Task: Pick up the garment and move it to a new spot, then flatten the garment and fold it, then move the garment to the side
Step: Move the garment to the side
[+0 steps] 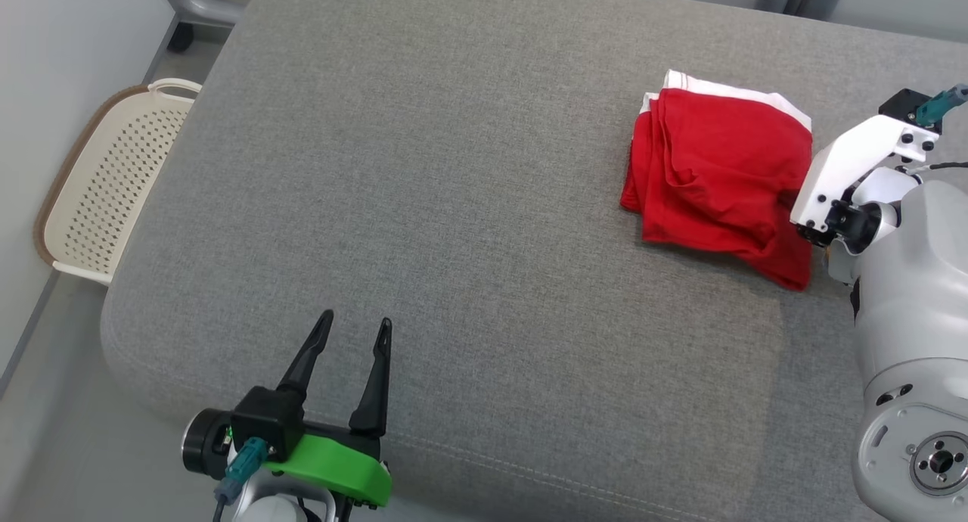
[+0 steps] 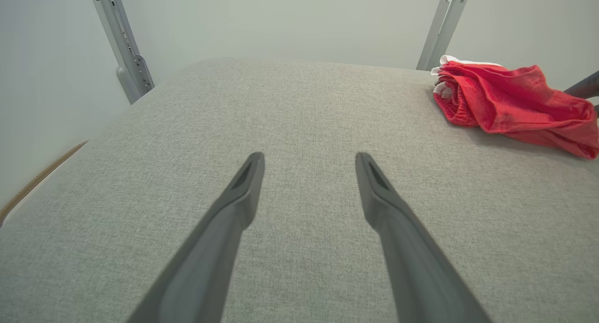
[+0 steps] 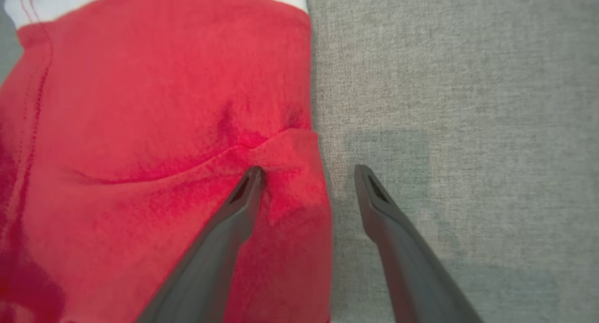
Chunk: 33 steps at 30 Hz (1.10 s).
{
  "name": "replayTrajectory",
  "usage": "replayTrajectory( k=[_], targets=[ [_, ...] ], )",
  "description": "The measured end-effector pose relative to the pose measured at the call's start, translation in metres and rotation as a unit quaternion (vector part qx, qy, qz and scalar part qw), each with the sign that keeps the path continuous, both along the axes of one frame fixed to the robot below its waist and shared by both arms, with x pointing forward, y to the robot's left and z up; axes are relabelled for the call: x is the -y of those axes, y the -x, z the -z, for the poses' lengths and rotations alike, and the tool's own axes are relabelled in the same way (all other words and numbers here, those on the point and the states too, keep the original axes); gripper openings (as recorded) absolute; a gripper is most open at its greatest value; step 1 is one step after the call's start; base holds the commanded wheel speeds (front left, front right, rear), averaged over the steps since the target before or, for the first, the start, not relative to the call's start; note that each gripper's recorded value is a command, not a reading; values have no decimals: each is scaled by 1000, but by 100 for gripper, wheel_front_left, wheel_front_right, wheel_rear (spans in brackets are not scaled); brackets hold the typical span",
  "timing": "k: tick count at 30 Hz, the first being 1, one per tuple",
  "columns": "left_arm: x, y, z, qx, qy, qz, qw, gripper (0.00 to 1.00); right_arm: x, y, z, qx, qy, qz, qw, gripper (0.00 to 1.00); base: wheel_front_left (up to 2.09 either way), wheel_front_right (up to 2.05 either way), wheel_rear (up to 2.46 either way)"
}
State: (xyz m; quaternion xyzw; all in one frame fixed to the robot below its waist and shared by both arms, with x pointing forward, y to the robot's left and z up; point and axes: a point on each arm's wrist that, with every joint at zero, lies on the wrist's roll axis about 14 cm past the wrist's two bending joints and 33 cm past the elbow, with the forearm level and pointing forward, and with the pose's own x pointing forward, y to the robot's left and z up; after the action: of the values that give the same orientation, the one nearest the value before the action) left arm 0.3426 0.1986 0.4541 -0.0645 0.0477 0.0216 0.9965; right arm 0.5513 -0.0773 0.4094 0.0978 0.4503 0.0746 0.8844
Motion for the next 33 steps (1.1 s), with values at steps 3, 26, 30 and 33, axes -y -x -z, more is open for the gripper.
replayTrajectory(
  k=[3,26,30,33],
  targets=[
    [-1,-1,1,-2,-2,-1,1000,100,-2,1,8,-10,-3,2,1000,100,0,0,0],
    [-3,2,1,-4,1,-7,1000,100,-41,0,7,10,-16,-39,999,0,0,0,0],
    [2,2,-1,2,3,0,1000,100,-40,10,2,14,-2,-58,998,0,0,0,0],
    [6,0,-5,9,4,8,1000,100,-33,14,-6,23,10,-63,998,0,0,0,0]
  ],
)
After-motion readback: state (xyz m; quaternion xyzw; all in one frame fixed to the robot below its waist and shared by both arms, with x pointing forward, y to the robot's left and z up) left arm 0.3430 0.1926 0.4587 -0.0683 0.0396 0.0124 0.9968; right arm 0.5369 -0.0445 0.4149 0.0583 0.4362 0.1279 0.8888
